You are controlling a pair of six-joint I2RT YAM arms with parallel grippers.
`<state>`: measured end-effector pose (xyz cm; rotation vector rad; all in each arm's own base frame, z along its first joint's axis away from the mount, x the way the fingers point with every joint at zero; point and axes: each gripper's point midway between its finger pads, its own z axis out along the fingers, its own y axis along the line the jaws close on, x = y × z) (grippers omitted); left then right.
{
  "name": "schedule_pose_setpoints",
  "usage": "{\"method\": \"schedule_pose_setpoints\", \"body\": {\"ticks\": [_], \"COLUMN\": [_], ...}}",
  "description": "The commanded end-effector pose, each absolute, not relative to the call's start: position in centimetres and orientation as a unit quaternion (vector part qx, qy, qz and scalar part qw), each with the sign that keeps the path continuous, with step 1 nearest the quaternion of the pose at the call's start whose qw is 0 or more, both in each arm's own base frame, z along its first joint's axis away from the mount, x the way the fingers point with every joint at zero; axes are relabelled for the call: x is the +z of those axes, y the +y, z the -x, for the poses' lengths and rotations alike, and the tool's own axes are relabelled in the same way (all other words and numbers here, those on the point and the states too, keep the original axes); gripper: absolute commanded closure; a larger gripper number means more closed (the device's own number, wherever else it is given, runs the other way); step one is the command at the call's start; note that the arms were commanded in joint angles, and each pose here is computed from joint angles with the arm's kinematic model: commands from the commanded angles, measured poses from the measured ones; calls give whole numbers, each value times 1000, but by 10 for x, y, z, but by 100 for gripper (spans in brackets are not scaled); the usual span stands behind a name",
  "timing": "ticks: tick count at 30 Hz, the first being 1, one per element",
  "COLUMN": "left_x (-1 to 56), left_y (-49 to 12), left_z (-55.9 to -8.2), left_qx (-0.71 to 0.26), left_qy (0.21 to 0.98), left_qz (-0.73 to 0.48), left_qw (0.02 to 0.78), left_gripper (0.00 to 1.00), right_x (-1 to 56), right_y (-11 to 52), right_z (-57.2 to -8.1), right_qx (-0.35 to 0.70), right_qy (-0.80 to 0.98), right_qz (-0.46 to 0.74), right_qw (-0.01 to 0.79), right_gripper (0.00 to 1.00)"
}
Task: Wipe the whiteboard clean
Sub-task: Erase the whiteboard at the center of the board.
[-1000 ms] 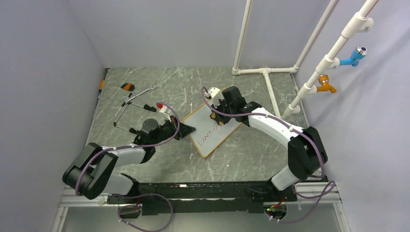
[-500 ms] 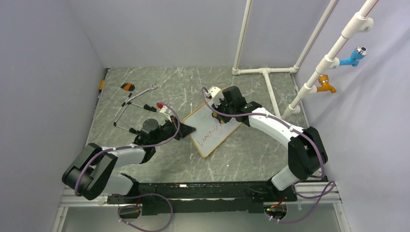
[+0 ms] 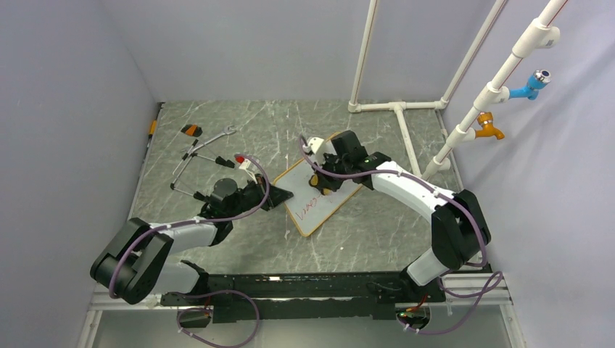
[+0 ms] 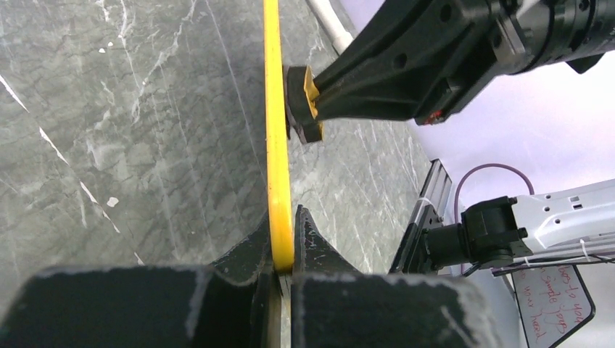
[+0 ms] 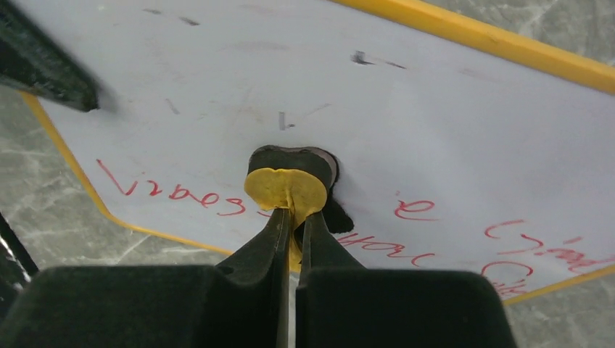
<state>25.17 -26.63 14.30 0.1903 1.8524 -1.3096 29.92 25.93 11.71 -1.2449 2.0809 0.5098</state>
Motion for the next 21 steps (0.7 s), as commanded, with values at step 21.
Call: {"method": "schedule_pose_setpoints", "body": {"ticks": [21], "left_x": [188], "left_y": [-291], "left_z": [-211], "left_qx": [-595], "left_qy": [673], "left_qz": [-175], "left_qw": [404], "left_gripper": [100], "right_x": [170], "right_y": [211], "right_z": [-360], "right_qx": [172], "right_qy": [808], "right_qz": [340], "right_qw": [449], "right_gripper": [100]}}
